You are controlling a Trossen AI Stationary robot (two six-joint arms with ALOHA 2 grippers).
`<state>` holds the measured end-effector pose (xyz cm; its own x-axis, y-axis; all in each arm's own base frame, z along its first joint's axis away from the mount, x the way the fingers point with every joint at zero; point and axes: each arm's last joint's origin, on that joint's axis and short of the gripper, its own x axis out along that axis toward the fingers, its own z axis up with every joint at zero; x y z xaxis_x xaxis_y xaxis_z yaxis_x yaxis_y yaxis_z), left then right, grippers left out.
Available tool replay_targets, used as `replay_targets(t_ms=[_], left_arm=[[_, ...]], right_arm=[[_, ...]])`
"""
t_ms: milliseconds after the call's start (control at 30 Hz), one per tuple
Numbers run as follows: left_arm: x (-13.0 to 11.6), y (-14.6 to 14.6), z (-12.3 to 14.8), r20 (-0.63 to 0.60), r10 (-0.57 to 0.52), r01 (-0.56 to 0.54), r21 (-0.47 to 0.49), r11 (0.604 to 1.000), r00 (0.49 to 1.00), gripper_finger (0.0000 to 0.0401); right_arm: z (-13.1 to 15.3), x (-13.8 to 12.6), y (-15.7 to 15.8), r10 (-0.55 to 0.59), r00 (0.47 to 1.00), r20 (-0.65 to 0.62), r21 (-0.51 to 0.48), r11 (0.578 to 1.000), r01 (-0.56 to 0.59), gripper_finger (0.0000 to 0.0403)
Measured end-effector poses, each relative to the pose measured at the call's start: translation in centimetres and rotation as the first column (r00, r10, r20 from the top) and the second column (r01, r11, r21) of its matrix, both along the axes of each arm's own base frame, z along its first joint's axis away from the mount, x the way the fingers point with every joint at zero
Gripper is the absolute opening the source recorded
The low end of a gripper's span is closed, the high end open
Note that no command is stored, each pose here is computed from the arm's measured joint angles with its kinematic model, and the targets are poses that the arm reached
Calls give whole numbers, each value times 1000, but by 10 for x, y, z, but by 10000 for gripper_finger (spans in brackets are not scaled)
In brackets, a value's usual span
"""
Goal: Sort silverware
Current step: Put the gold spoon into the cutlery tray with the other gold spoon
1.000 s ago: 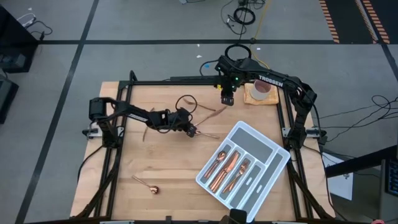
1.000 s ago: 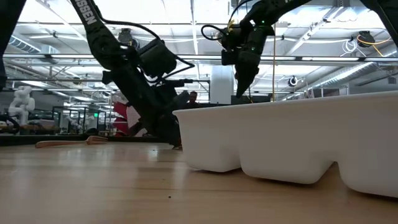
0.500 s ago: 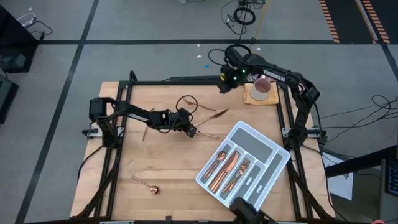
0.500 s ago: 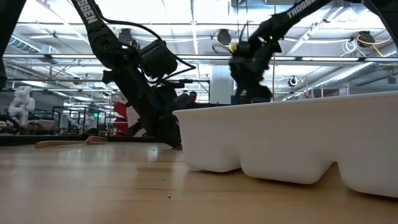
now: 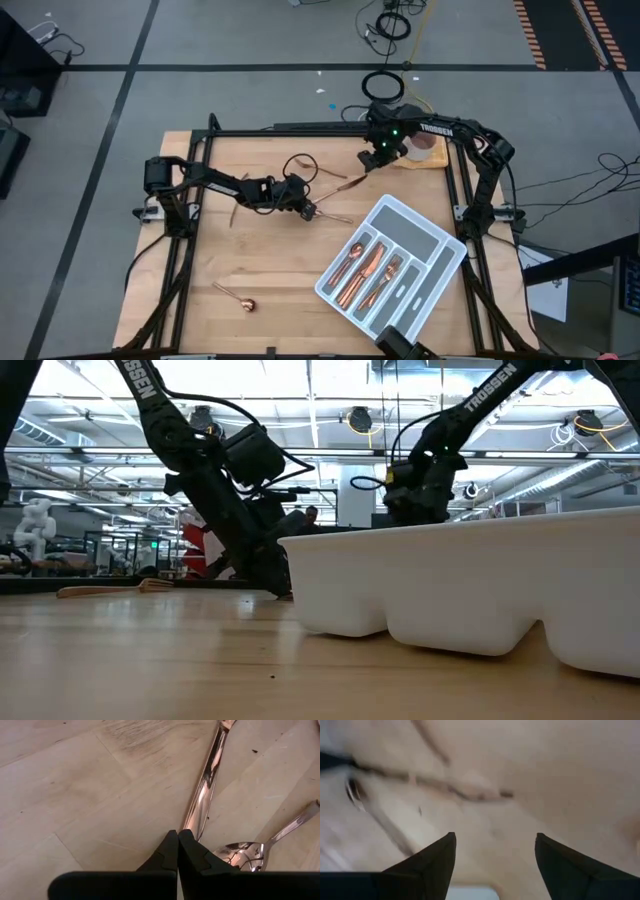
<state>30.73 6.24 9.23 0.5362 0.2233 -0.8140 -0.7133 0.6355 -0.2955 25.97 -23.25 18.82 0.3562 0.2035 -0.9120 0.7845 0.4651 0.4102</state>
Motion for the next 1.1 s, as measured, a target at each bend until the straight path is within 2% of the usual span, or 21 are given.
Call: replay_targets(t_ms=[133,200,267,333,367,400,467,533,567,633,700,900,1100], left_arm=[[0,0,0,4,2,-2,1,1000,1000,1],[0,0,0,4,2,-2,2,1000,1000,1],[0,0,0,5,-2,2,-2,1000,1000,1],[0,0,0,6,-6,6,-7,1000,1000,1],[0,0,0,6,-6,6,-7,1000,1000,1],[0,0,0,6,-6,7,-7,1000,1000,1],[0,0,0,6,-7,7,-8,1000,1000,1],[0,0,0,7,-13,13,-11,1000,1000,1],[0,0,0,7,-19,19,-11,1000,1000,1],[0,0,0,5,-37,37,-7,999,999,1],[1,-1,0,6,-51,51,-9,999,999,1],[1,-3,0,9,-121,121,-19,992,993,1],[1,-9,-1,-16,-177,177,-8,984,984,1]], right_arm=[[1,8,-4,-86,996,22,-56,995,87,254],[2,14,-3,-69,996,57,-80,994,74,253],[4,23,3,43,996,83,-136,990,-31,253],[8,33,15,228,969,93,-195,959,-206,252],[11,38,22,326,942,77,-234,925,-300,252],[13,43,31,426,904,34,-279,873,-400,252],[15,52,48,595,797,-99,-353,728,-588,252],[15,61,66,701,676,-224,-395,569,-721,252],[15,65,74,732,628,-266,-404,507,-761,252],[13,74,89,771,553,-315,-416,412,-811,252],[6,81,99,807,491,-328,-405,350,-845,251],[-15,111,112,843,422,-332,-366,297,-882,251],[-10,141,103,859,406,-310,-388,276,-879,251]])
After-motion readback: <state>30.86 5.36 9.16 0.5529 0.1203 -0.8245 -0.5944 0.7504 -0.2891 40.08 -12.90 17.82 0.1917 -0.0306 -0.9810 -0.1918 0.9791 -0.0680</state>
